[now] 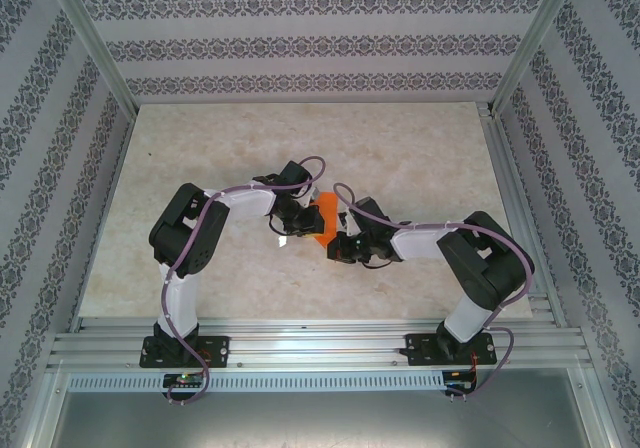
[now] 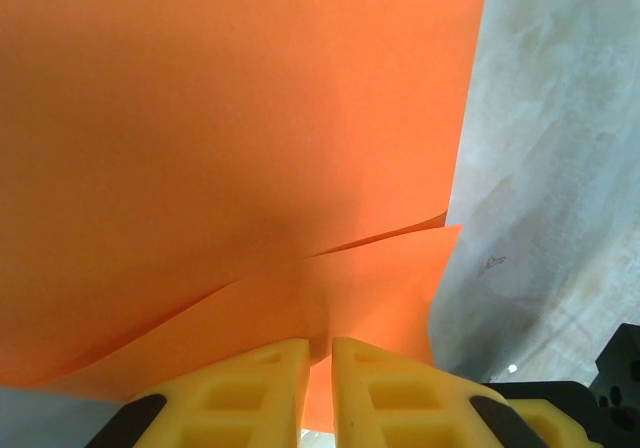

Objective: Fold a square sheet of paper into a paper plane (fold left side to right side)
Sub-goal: Third fold the triangle at the center of the table.

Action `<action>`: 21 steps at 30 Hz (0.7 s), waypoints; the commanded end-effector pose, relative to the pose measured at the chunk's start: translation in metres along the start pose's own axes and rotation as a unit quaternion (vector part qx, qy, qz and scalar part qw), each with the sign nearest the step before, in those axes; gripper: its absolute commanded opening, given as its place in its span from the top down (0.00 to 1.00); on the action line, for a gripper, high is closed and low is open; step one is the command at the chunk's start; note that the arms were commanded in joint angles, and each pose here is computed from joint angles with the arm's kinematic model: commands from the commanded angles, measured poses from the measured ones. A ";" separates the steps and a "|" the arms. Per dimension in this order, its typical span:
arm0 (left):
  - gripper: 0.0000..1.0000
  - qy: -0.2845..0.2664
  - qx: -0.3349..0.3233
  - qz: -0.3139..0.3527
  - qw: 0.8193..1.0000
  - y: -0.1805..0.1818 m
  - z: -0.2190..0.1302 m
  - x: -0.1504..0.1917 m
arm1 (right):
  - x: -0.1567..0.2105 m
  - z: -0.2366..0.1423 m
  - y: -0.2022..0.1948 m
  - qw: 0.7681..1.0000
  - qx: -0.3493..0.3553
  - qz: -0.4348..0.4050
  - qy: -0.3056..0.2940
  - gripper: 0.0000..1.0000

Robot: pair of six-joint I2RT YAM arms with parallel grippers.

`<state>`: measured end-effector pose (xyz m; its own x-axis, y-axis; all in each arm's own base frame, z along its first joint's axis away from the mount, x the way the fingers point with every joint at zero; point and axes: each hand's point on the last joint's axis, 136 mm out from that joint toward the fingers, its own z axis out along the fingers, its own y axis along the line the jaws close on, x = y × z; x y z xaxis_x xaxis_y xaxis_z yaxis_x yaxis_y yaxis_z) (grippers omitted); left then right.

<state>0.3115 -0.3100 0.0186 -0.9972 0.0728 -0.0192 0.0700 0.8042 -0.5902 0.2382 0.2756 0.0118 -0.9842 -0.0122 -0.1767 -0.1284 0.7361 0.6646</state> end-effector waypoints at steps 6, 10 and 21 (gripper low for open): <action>0.85 0.030 -0.064 -0.009 0.997 0.031 0.015 0.020 | 0.051 0.003 -0.039 0.996 0.029 0.070 0.041 1.00; 0.85 0.030 -0.065 -0.008 0.997 0.030 0.015 0.020 | 0.041 -0.013 -0.017 0.999 -0.004 0.043 0.017 0.99; 0.85 0.025 -0.062 -0.006 0.998 0.027 0.013 0.018 | -0.023 -0.037 0.038 0.998 -0.034 0.009 -0.051 0.97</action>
<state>0.3114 -0.3100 0.0182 -0.9965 0.0786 -0.0273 0.0799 0.8126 -0.5773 0.2427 0.2812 0.0740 -0.9670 0.0431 -0.2513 -0.1603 0.6635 0.7308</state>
